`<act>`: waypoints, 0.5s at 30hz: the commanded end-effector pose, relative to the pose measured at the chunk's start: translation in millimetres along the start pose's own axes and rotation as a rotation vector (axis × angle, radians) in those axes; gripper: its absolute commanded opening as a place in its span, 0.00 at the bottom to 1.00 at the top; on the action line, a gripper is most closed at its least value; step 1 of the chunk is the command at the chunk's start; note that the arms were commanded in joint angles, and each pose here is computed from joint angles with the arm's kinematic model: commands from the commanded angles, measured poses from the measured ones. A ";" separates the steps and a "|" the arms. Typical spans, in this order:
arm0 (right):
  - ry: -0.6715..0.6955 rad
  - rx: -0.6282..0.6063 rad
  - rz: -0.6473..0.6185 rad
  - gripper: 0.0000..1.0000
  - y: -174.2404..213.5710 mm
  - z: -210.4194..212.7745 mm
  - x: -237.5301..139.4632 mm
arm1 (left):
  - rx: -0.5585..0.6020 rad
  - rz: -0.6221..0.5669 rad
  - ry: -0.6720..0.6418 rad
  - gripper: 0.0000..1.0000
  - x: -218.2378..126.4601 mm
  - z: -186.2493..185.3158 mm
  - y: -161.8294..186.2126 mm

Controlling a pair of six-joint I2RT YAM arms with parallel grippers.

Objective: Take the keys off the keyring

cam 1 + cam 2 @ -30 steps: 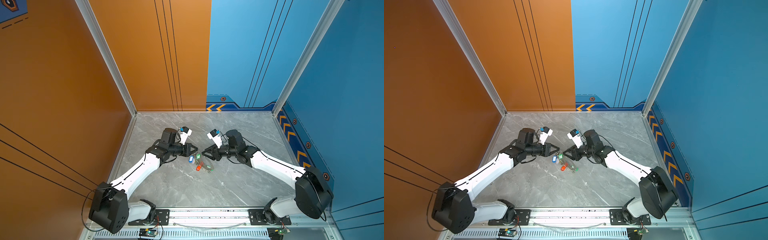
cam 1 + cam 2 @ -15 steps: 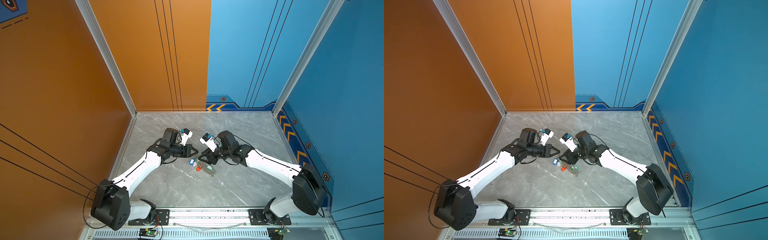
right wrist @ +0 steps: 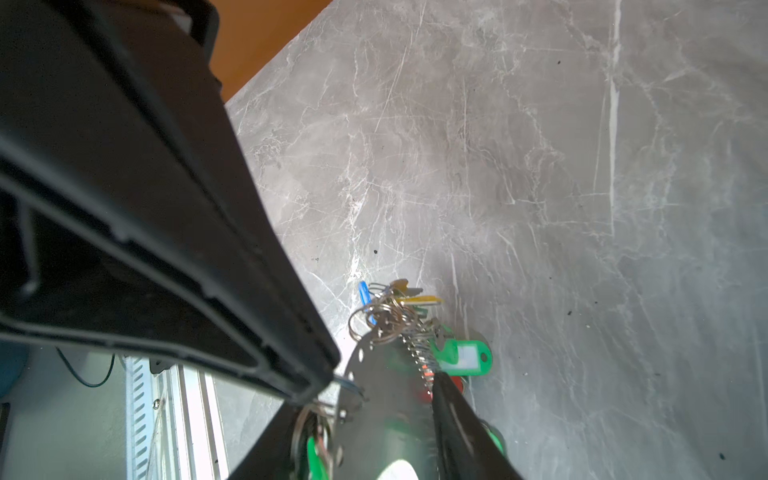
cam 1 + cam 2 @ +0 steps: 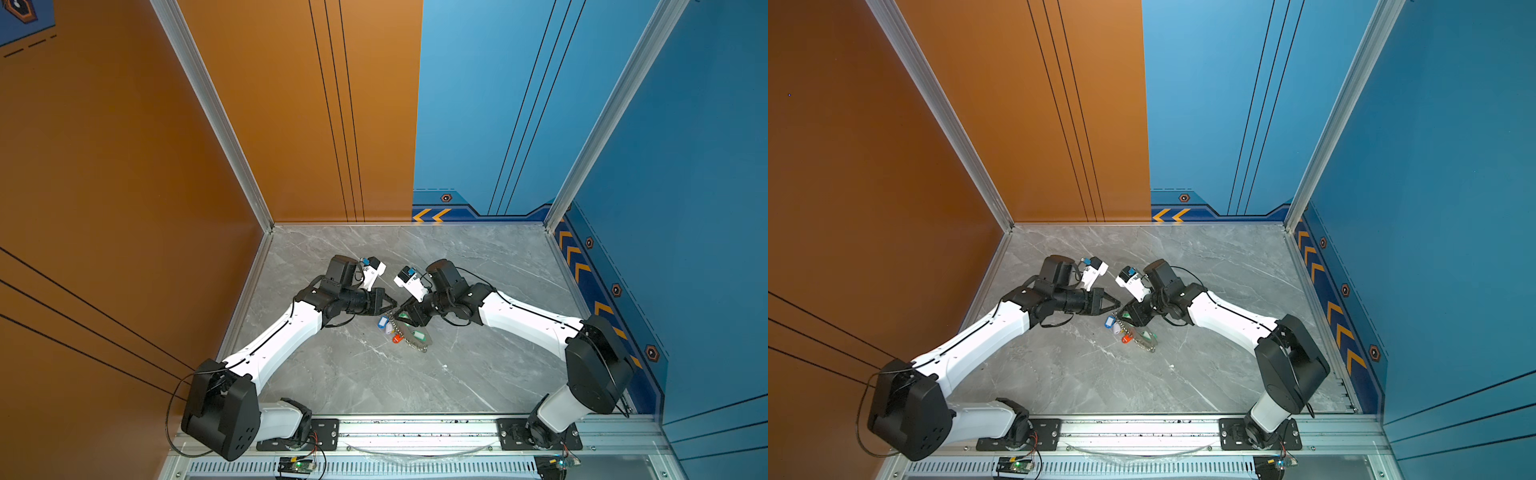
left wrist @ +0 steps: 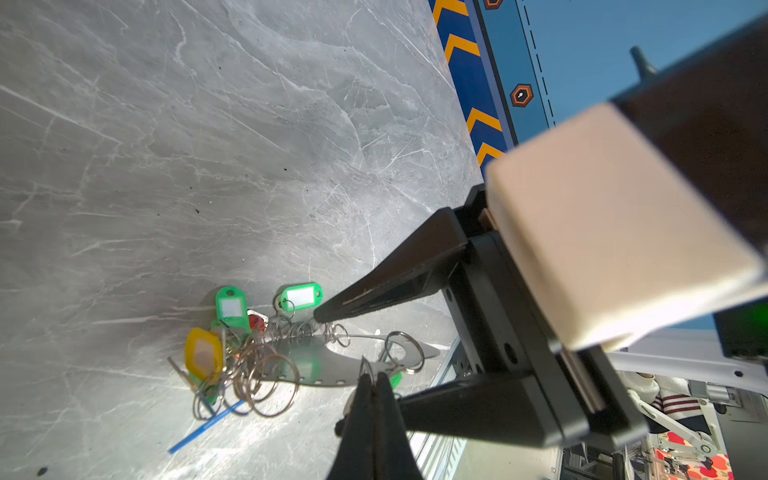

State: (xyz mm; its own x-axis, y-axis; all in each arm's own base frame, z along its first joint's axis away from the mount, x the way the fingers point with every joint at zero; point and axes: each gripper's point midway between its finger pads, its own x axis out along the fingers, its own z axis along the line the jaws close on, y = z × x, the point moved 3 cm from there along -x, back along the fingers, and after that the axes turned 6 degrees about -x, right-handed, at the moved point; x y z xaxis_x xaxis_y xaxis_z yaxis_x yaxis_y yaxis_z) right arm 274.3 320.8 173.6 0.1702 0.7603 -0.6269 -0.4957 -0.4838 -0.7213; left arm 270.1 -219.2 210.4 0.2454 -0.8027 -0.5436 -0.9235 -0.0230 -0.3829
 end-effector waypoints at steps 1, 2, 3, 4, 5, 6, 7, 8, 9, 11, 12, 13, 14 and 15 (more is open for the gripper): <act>0.065 0.027 0.000 0.46 1.5 -22.2 -9.7 | 0.020 0.034 0.065 0.00 -3.5 -16.9 2.3; 0.066 0.031 -0.002 0.46 1.4 -23.7 -10.8 | 0.019 0.042 0.071 0.00 -2.3 -17.1 3.4; 0.071 0.039 -0.005 0.46 1.1 -25.8 -11.9 | 0.021 0.049 0.079 0.00 -2.0 -18.0 4.2; 0.075 0.048 -0.005 0.46 1.7 -28.5 -13.0 | 0.023 0.056 0.087 0.00 -1.5 -18.9 5.6; 0.069 0.058 -0.010 0.46 1.9 -30.0 -14.8 | 0.027 0.062 0.097 0.00 -1.5 -20.2 6.3; 0.060 0.063 -0.017 0.45 1.2 -30.3 -16.8 | 0.026 0.067 0.102 0.00 -1.4 -20.6 7.2; 0.055 0.066 -0.025 0.45 0.2 -30.5 -18.0 | 0.025 0.070 0.106 0.00 -1.4 -20.7 7.7; 0.052 0.069 -0.032 0.45 -0.7 -29.9 -18.9 | 0.025 0.075 0.112 0.00 -1.0 -21.1 8.6; 0.056 0.070 -0.033 0.44 -0.8 -30.3 -19.4 | 0.020 0.084 0.122 0.00 -0.6 -21.0 9.2; 0.062 0.084 -0.037 0.43 -0.8 -34.3 -20.3 | 0.017 0.106 0.150 0.00 0.4 -24.3 11.6; 0.063 0.091 -0.040 0.42 -0.9 -36.1 -20.7 | 0.014 0.118 0.163 0.00 1.1 -25.2 13.3; 0.060 0.094 -0.040 0.42 -1.0 -36.0 -20.6 | 0.011 0.125 0.171 0.00 1.7 -25.6 14.0; 0.054 0.091 -0.043 0.41 -1.5 -34.4 -21.4 | 0.010 0.127 0.174 0.00 1.5 -25.3 13.9; 0.059 0.091 -0.049 0.39 -2.1 -34.2 -22.7 | 0.007 0.131 0.178 0.00 1.4 -24.4 14.9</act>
State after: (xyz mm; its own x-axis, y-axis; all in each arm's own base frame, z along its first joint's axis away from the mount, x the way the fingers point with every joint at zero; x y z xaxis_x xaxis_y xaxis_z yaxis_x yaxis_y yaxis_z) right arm 285.1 303.7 172.6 0.1549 0.7732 -0.6149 -0.5420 -0.4539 -0.7072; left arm 269.2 -226.6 208.9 0.1917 -0.8372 -0.5122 -0.9325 0.0074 -0.3611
